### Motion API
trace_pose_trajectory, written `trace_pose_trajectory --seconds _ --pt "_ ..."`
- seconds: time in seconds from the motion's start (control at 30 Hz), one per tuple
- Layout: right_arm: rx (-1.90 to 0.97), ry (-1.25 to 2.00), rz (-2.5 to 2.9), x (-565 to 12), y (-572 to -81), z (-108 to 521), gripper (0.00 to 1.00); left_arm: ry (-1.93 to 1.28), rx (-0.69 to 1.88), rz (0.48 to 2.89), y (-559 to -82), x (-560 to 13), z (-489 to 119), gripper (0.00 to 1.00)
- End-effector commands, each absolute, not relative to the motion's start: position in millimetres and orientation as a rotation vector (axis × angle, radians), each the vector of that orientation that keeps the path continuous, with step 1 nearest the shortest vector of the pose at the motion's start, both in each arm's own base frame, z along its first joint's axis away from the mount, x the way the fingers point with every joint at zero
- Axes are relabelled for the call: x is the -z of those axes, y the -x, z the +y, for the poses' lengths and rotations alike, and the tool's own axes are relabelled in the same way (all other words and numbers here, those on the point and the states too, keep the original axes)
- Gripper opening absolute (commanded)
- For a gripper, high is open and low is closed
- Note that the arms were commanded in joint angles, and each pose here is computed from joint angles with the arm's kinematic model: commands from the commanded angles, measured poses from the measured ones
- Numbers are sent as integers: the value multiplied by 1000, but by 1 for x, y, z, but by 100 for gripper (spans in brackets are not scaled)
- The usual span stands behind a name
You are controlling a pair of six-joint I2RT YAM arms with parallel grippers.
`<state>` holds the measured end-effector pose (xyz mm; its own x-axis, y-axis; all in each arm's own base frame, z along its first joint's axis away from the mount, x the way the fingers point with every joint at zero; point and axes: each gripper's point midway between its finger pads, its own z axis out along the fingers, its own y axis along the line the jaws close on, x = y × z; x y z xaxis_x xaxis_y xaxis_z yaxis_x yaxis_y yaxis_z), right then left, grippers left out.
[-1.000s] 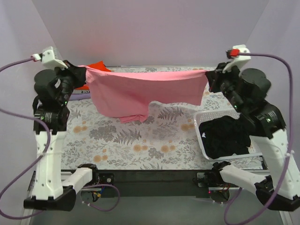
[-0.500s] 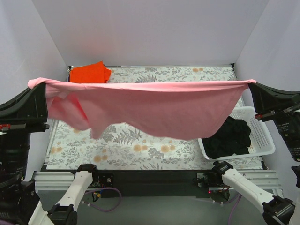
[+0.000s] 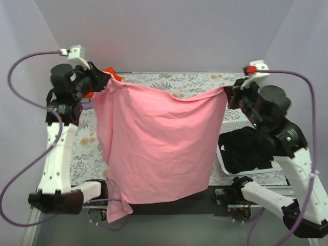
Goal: Fold and stack the t-shirts
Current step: Flatten the tshirt out
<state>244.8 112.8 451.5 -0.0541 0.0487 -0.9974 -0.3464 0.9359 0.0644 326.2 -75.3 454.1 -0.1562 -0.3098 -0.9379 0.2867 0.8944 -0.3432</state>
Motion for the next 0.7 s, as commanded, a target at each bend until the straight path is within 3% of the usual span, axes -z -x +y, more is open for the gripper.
trace_pose_trajectory --seconds 0.0,0.1,0.27,0.5,0.67 --pt "-237 199 1628 -431 -287 121 1 -64 573 1743 -356 -414 -89 0" --pt "-175 174 1680 -413 -315 121 1 -81 560 1816 -385 -388 -90 0" --pt "-144 146 1691 -415 -340 113 1 -98 526 1812 -399 -391 -87 0" --pt "-190 179 1605 -445 -319 110 1 -131 465 1679 -364 -443 -80 0" --pt "-273 212 1507 -469 -274 104 1 -138 395 1547 -302 -487 -69 0"
